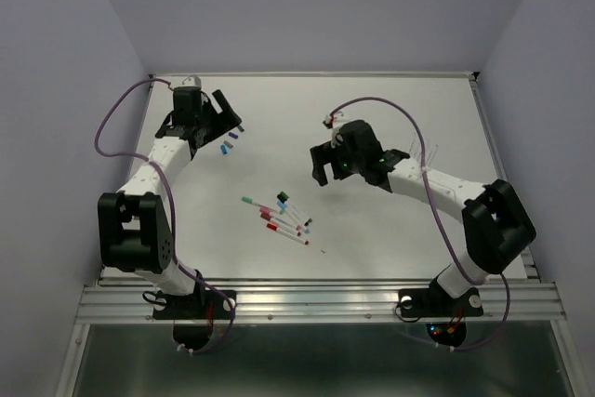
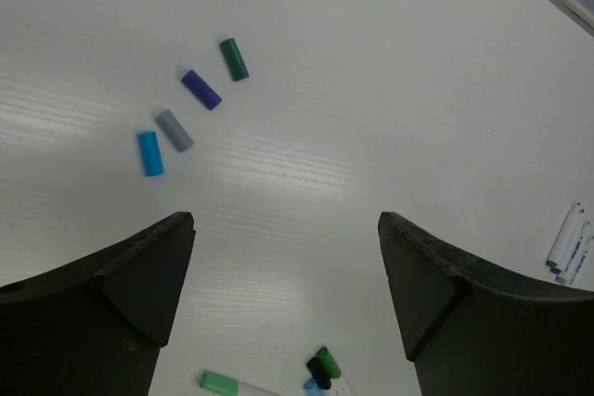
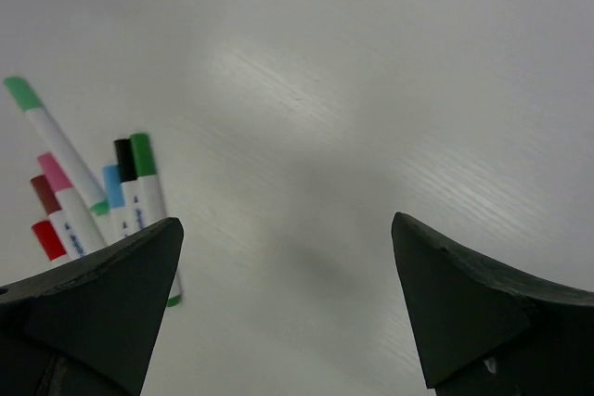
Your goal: Open the pen caps
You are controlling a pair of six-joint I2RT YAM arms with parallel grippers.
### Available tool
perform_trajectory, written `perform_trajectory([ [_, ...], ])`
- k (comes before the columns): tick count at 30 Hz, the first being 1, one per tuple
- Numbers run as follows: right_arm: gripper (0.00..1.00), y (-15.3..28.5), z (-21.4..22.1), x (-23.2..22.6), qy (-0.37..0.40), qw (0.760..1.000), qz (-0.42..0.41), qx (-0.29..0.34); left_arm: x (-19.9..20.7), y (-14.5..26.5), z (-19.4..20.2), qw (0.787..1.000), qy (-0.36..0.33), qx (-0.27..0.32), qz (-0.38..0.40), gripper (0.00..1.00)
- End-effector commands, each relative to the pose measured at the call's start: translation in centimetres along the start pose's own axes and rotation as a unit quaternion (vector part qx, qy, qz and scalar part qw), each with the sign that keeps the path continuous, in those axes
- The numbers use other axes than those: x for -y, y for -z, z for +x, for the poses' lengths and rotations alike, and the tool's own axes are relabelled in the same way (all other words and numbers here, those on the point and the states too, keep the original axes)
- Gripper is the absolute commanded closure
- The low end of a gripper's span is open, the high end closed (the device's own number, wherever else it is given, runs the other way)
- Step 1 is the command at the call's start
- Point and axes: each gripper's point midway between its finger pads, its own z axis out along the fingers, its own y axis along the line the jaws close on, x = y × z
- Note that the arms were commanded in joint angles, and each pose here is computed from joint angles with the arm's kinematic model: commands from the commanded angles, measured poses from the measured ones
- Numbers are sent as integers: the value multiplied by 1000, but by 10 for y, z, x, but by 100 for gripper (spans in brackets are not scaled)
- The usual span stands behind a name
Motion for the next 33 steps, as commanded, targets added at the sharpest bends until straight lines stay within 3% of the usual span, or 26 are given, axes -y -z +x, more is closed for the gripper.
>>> perform_trajectory([
  [1, 0, -6, 8, -63, 92, 991, -91, -20, 9, 15, -9, 999, -5, 30, 15, 7],
  [7, 0, -26, 44, -98, 149, 980, -108, -77, 5, 16, -4, 1000, -1, 26, 8, 7],
  [14, 0, -37, 69, -106, 208, 968, -86, -112, 6, 20, -6, 999, -1, 33, 12, 7],
  [33, 3, -56, 95, -90, 211, 964, -48, -156, 8, 21, -8, 999, -2, 34, 13, 7],
])
